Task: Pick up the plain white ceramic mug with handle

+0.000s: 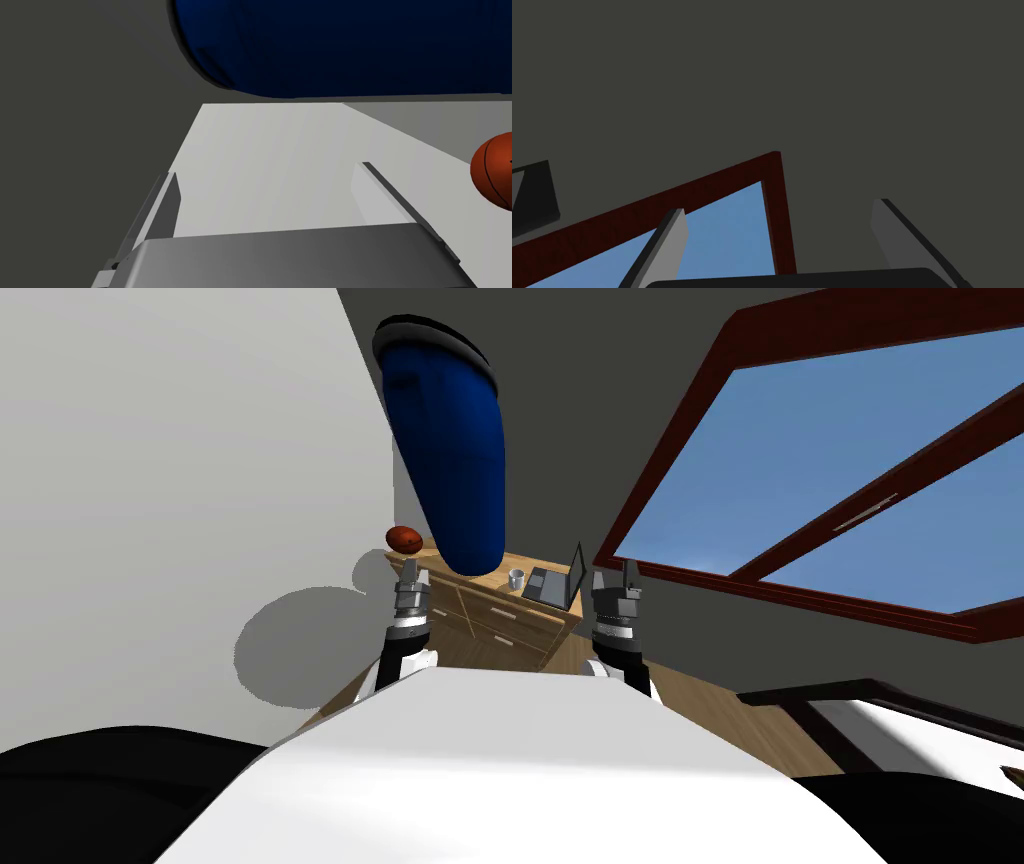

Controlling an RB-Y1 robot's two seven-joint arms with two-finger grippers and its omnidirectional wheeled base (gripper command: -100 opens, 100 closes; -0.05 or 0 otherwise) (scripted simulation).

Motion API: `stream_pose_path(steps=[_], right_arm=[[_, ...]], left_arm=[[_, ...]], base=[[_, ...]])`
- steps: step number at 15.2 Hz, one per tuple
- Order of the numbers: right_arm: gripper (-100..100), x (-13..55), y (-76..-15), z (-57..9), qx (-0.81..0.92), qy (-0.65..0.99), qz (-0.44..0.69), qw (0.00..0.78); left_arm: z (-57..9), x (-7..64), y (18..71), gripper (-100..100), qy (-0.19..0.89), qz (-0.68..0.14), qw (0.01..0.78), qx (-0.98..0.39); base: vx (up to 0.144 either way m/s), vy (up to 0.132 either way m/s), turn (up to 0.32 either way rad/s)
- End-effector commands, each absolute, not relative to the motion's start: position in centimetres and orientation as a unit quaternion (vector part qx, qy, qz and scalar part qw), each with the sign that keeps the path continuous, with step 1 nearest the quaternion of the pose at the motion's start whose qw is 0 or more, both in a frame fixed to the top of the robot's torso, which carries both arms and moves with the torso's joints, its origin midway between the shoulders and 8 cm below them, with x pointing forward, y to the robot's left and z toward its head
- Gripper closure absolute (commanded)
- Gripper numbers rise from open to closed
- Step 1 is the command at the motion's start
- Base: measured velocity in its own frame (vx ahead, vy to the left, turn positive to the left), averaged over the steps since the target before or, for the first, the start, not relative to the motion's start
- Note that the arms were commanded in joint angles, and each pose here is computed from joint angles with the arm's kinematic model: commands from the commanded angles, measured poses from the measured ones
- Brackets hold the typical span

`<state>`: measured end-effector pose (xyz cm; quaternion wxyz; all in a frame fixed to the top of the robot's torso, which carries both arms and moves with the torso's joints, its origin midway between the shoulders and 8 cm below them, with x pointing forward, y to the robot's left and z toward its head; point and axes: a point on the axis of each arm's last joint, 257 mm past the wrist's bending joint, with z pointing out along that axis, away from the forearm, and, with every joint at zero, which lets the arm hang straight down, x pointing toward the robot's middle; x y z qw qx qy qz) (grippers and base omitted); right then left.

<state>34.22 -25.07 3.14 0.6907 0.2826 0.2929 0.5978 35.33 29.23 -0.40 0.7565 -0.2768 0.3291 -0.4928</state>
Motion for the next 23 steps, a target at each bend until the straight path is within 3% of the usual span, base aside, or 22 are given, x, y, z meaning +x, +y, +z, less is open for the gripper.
stream_pose_path(steps=[1, 23], right_arm=[[-100, 34.4, -24.5, 2.9, 0.27, 0.308, 0.599, 0.688], [-100, 36.4, -19.5, -1.8, 0.097, 0.488, 0.571, 0.653]], left_arm=[[-0.4, 35.3, 29.2, 0, 0.329, -0.493, 0.756, -0.277], [-0.4, 35.3, 29.2, 0, 0.329, -0.493, 0.756, -0.277]], base=[[0.006, 0.018, 0.056], [0.033, 0.084, 0.104]])
